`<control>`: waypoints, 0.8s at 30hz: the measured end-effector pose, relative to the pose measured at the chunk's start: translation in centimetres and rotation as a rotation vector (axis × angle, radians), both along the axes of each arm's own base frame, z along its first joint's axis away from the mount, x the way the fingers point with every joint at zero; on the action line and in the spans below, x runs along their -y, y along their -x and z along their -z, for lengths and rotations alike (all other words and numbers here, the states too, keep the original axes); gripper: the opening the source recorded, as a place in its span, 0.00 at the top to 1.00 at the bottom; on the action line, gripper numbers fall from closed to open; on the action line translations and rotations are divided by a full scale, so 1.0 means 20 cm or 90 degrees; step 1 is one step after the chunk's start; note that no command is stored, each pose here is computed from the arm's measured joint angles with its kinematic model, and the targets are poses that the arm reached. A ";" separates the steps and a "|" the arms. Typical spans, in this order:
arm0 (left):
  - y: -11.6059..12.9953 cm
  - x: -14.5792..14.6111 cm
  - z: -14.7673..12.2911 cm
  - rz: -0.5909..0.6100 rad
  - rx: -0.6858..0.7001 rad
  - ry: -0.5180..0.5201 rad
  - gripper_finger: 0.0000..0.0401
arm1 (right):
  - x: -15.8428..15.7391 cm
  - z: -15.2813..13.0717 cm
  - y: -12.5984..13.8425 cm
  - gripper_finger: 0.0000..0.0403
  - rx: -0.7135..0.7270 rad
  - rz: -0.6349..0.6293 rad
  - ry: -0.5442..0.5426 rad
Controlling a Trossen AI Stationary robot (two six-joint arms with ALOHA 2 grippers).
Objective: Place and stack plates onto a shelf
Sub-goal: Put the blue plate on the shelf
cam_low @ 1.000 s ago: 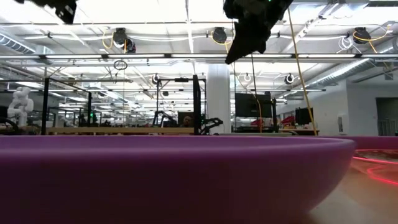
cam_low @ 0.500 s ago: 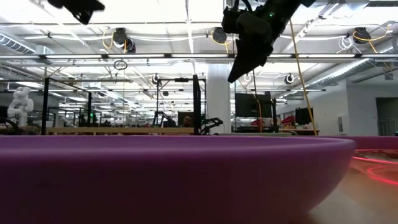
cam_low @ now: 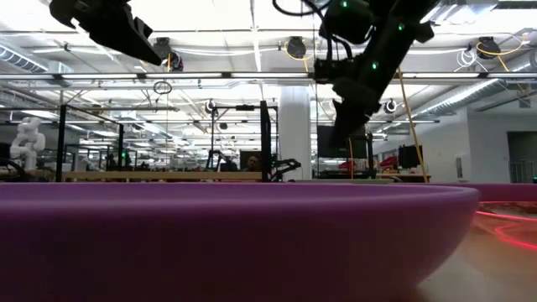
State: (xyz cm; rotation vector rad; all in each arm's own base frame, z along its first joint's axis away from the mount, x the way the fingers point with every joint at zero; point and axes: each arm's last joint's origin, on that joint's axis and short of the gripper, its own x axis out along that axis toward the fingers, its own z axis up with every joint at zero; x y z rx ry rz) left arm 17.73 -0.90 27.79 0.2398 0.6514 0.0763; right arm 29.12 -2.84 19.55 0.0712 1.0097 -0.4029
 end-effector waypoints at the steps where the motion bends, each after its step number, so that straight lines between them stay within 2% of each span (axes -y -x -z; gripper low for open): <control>1: 0.00 0.00 0.00 0.001 -0.002 -0.001 0.98 | 0.00 0.01 0.01 0.99 -0.007 -0.004 0.004; 8: -0.01 0.00 0.00 0.000 -0.003 0.000 0.98 | 0.03 0.12 0.05 0.91 -0.006 -0.046 0.059; 15: 0.00 0.00 0.00 -0.001 -0.003 0.000 0.98 | 0.06 0.14 0.06 0.76 -0.024 -0.046 0.139; 24: -0.01 0.00 0.00 -0.005 0.003 0.003 0.98 | 0.09 0.21 0.09 0.63 -0.016 -0.050 0.149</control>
